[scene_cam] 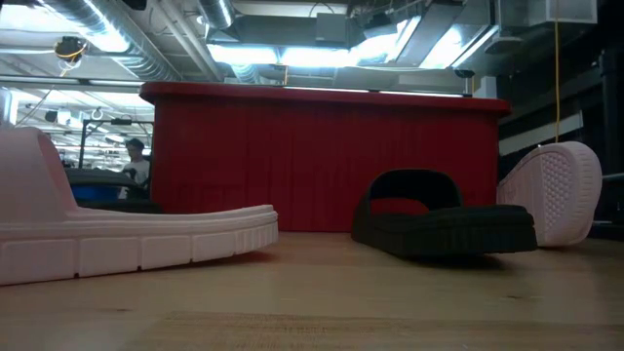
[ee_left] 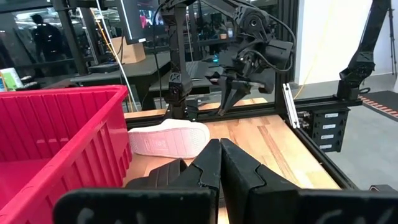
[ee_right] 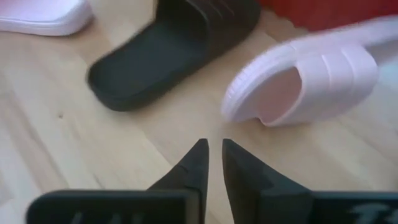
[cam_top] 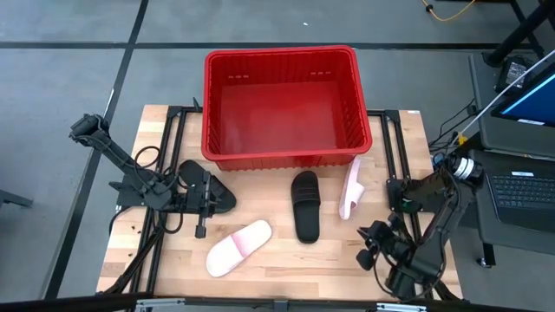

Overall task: Pick and place slides into bin
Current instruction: Put the right pink slipper into the red bin

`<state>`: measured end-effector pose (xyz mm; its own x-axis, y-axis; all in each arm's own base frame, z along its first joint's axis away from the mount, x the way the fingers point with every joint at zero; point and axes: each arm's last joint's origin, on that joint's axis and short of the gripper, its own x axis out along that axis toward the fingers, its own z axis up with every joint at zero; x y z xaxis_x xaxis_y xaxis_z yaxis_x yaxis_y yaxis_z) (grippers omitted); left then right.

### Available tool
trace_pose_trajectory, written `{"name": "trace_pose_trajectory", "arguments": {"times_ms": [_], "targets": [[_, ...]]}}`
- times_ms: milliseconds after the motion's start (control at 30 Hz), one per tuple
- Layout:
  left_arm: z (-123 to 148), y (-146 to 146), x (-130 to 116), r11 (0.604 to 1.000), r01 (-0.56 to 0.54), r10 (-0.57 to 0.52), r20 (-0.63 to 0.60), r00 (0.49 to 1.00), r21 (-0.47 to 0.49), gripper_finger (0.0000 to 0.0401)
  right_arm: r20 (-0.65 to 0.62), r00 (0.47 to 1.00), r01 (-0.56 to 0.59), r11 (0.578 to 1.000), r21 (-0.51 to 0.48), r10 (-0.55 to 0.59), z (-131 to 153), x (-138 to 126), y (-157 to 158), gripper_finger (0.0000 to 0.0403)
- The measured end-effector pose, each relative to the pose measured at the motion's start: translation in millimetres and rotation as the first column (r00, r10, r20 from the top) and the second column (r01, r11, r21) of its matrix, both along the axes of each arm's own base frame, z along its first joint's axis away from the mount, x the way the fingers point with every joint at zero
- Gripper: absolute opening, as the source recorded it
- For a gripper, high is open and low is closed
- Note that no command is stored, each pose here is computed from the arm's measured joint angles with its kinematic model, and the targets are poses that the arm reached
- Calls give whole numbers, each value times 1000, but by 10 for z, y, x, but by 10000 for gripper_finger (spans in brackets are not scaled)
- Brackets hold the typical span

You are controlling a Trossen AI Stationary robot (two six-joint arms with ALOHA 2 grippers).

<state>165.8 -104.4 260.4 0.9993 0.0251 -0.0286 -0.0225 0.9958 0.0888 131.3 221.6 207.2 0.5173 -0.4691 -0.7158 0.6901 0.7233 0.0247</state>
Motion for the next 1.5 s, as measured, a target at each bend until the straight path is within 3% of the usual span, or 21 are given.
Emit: {"name": "trace_pose_trajectory", "arguments": {"times_ms": [167, 567, 767, 1133, 1500], "targets": [[-1, 0, 0, 1000, 0, 0, 0, 1000, 1, 2, -26, 999, 34, 999, -1, -34, -38, 52, -19, 84], [-10, 1, 0, 1000, -1, 1, -8, 1000, 6, 2, -78, 989, 112, 983, -149, -124, -325, 126, -15, 191], [-13, 1, -1, 1000, -1, 1, -11, 1000, 9, 2, -75, 986, 135, 975, -177, -150, -446, 143, 12, 227], [-33, 1, -2, 1000, 0, 1, -28, 1000, 22, 2, -15, 990, 134, 977, -165, -139, -554, 191, 64, 224], [-33, 1, -2, 1000, 0, 1, -28, 1000, 22, 2, -27, 977, 198, 949, -245, -211, -499, 236, -72, 220]]}}
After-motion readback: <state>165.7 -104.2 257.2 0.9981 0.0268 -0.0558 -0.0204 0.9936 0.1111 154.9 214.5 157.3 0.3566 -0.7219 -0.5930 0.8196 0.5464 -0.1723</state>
